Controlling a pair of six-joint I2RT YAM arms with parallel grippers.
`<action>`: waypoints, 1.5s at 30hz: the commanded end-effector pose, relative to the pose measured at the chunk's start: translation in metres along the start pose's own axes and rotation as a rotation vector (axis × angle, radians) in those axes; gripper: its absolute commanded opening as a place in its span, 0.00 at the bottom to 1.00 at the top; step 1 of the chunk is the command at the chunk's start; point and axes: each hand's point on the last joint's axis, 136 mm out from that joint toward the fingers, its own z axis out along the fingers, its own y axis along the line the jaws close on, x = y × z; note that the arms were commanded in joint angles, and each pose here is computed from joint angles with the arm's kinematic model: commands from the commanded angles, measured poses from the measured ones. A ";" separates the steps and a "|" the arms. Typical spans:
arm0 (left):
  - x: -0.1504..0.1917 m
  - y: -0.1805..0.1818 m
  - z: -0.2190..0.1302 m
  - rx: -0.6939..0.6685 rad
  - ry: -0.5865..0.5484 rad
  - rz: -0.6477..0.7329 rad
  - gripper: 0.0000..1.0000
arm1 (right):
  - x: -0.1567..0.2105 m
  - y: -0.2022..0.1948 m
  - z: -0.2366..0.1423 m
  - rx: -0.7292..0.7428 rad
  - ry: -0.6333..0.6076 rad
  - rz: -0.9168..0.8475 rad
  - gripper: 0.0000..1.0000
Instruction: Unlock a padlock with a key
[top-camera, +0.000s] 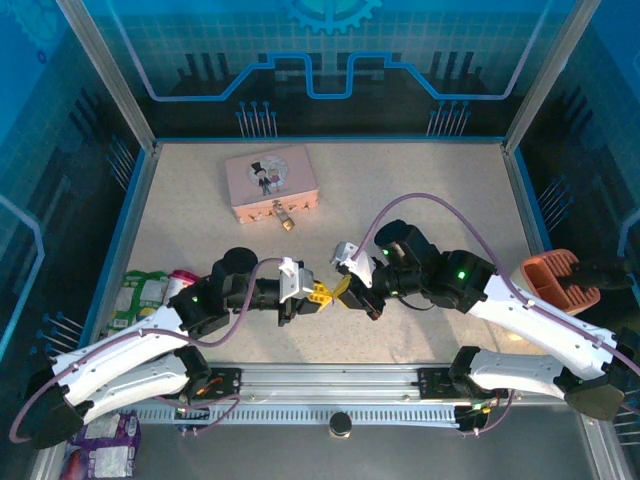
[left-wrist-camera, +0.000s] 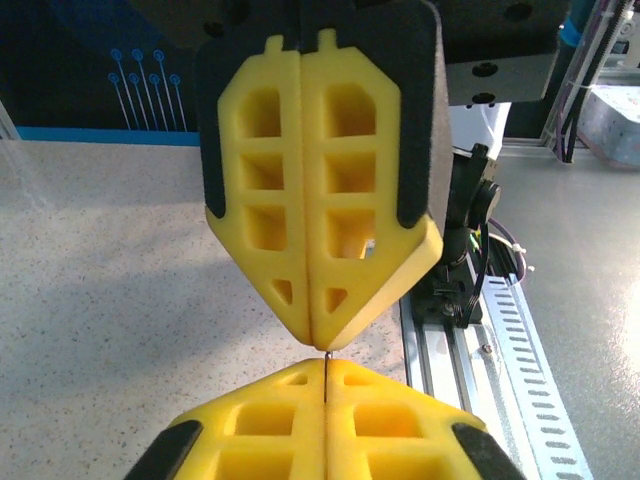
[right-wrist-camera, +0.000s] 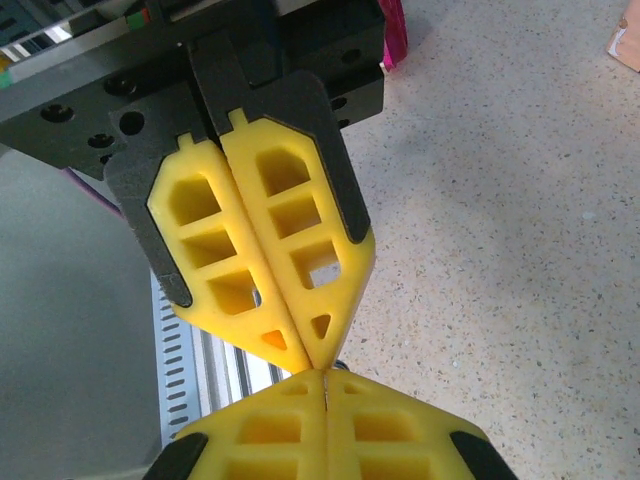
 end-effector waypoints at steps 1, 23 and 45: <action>0.001 -0.010 0.001 0.061 -0.024 0.040 0.06 | -0.014 0.002 -0.008 0.019 -0.040 -0.030 0.00; 0.000 0.000 0.010 0.039 -0.006 -0.052 0.00 | -0.017 -0.006 -0.007 0.071 -0.064 -0.031 0.00; -0.037 0.075 -0.017 -0.347 -0.448 -0.468 0.00 | -0.055 -0.048 -0.038 0.048 -0.520 0.288 0.53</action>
